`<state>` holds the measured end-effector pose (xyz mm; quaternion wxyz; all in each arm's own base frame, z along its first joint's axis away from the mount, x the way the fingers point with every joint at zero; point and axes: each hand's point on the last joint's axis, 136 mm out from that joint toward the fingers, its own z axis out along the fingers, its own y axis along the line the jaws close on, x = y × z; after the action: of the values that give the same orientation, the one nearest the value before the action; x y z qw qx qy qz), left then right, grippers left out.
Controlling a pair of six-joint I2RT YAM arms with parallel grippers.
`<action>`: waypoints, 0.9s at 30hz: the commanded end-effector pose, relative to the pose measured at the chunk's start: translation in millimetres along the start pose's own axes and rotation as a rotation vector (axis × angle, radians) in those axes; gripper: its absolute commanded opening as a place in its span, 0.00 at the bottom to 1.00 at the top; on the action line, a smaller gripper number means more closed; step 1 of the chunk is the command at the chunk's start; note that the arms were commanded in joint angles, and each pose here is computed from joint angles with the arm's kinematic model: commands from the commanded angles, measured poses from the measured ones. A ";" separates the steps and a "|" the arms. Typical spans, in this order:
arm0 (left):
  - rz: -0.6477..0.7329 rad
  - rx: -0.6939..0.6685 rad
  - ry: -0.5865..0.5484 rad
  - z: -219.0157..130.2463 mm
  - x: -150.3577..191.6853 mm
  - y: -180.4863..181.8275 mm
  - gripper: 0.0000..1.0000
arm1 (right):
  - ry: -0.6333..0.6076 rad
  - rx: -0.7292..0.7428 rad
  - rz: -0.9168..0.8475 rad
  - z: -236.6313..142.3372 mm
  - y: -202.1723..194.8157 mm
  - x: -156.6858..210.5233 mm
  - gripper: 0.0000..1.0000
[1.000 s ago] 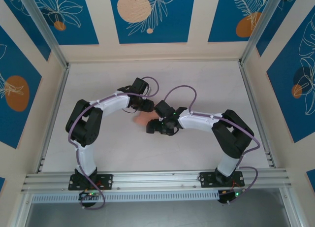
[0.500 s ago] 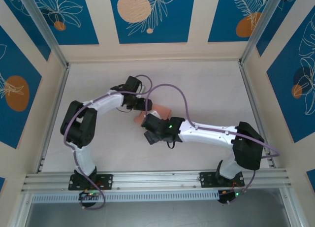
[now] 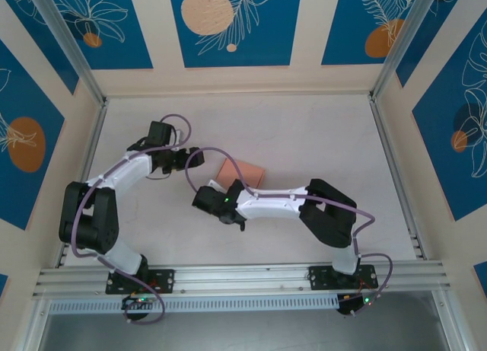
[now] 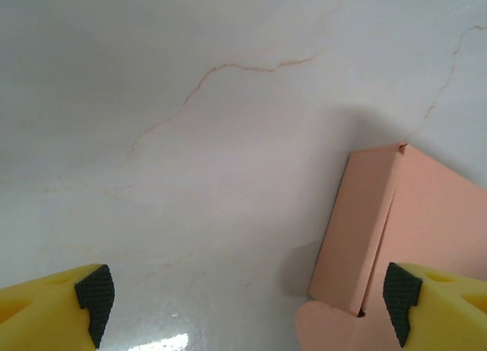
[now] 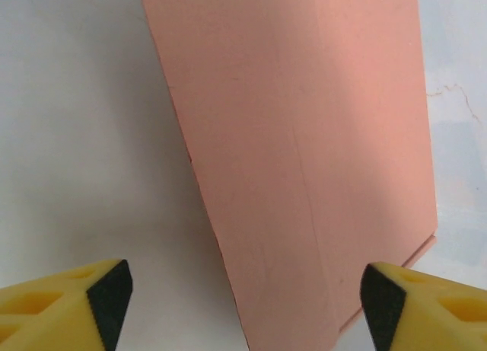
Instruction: Fold the paper box
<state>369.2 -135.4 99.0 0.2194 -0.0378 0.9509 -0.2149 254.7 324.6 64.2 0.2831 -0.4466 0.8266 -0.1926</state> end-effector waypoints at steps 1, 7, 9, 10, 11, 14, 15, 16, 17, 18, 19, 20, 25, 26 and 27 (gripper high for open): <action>-0.011 0.055 -0.041 -8.5 -7.7 -9.8 0.92 | -0.007 0.041 -0.023 6.7 -11.0 -10.8 0.74; -0.020 0.063 -0.045 -8.8 -7.9 -11.0 0.93 | 0.005 0.039 -0.046 20.8 -7.2 -15.0 0.67; -0.023 0.064 -0.047 -8.5 -7.7 -10.8 0.93 | 0.012 0.042 -0.050 24.1 -7.5 -14.9 0.59; -0.023 0.065 -0.047 -8.5 -7.7 -11.0 0.92 | 0.011 0.042 -0.050 24.3 -7.7 -15.2 0.53; -0.023 0.064 -0.046 -8.6 -7.0 -10.6 0.92 | 0.008 0.041 -0.049 23.6 -8.2 -16.5 0.47; -0.026 0.064 -0.047 -9.2 -6.4 -10.4 0.93 | -0.008 0.028 -0.048 17.1 -9.2 -20.7 0.38; -0.026 0.064 -0.049 -9.6 -6.5 -10.7 0.93 | -0.017 0.025 -0.049 13.7 -9.9 -22.8 0.32; -0.028 0.064 -0.050 -10.4 -6.5 -10.6 0.93 | -0.023 0.023 -0.051 10.9 -10.9 -24.1 0.26; -0.028 0.065 -0.054 -11.7 -7.3 -11.3 0.93 | -0.024 0.023 -0.054 8.8 -11.7 -23.9 0.21; -0.025 0.067 -0.060 -13.9 -8.3 -12.5 0.93 | -0.026 0.023 -0.055 5.8 -14.0 -24.6 0.17; -0.026 0.067 -0.066 -16.0 -9.2 -12.8 0.93 | -0.028 0.021 -0.057 3.0 -15.5 -24.8 0.12; -0.024 0.067 -0.074 -18.5 -10.4 -13.5 0.93 | -0.030 0.017 -0.055 0.2 -16.8 -25.4 0.08; -0.053 0.054 -0.108 -32.2 -4.0 -10.4 0.92 | -0.051 -0.022 -0.034 -19.3 -25.5 -27.9 0.02; -0.064 0.048 -0.113 -33.4 0.9 -7.2 0.92 | -0.055 -0.028 -0.030 -22.5 -27.2 -28.0 0.02; -0.081 0.034 -0.118 -35.2 7.5 -1.9 0.89 | -0.053 -0.037 -0.021 -24.4 -29.0 -27.5 0.02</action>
<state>358.8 -135.8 129.1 0.2639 -0.0574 0.9306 -0.2470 274.6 330.4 84.4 0.2881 -0.4715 0.8092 -0.1997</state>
